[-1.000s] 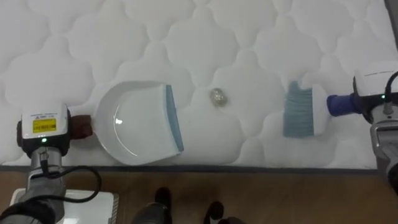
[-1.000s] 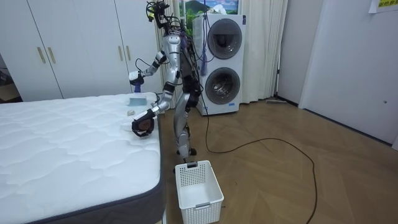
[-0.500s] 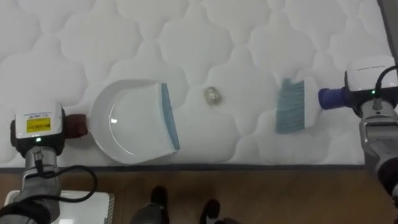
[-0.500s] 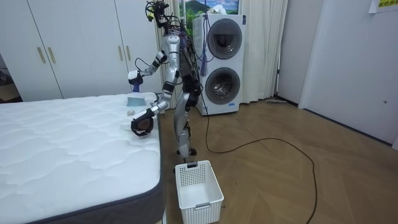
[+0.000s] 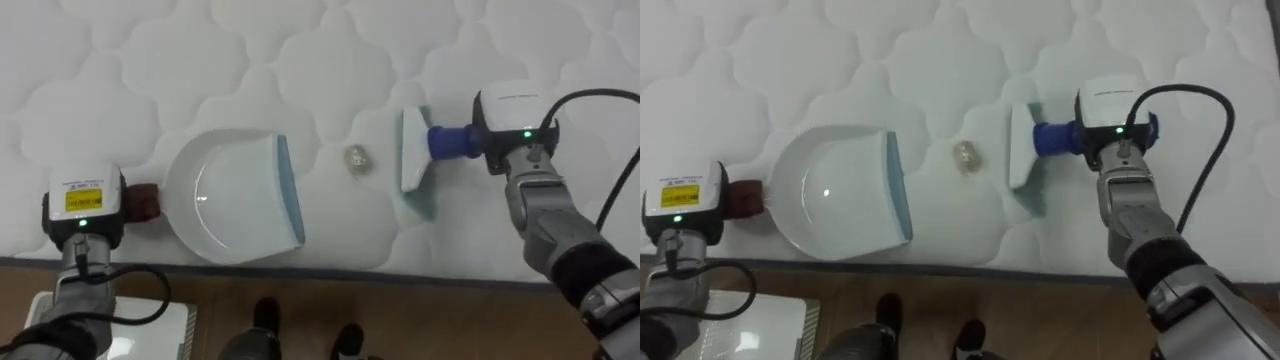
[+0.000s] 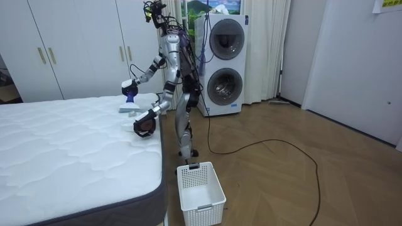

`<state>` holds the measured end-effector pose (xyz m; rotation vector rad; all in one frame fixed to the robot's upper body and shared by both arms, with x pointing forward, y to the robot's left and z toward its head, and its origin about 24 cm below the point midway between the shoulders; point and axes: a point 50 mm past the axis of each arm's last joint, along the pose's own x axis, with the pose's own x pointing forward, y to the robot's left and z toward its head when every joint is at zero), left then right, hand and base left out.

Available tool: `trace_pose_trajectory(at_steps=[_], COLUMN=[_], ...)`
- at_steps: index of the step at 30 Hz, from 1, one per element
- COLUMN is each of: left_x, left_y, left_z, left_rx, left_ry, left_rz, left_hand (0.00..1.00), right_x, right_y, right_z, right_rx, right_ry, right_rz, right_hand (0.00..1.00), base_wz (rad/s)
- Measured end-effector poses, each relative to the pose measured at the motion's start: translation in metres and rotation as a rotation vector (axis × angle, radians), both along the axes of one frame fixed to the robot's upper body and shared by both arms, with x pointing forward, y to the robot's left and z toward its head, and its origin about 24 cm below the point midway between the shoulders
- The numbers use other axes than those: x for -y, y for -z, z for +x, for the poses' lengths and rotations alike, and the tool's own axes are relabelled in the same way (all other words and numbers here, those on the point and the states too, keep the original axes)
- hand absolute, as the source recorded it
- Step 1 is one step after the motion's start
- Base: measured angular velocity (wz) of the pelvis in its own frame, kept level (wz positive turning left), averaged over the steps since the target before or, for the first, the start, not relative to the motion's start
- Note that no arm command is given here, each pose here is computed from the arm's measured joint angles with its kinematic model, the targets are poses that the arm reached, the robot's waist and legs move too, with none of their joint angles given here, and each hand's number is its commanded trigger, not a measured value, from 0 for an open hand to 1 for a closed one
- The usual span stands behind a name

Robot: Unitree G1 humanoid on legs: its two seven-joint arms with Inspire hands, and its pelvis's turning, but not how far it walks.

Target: Clean bed

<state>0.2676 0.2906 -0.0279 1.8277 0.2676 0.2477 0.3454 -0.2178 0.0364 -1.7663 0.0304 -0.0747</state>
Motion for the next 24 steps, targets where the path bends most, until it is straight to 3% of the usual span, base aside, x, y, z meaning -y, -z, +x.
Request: trace_pose_trajectory(at_steps=[24], left_x=[0.011], left_y=[0.012], left_z=[-0.006], left_rx=[-0.021], left_ry=[0.018], left_rz=[-0.052], left_hand=[1.0], right_x=[-0.057], right_y=[-0.001], right_z=[-0.003], right_rx=[-0.057], right_ry=[-0.215], right_rz=[0.091], right_hand=[1.0], base_wz=[0.01])
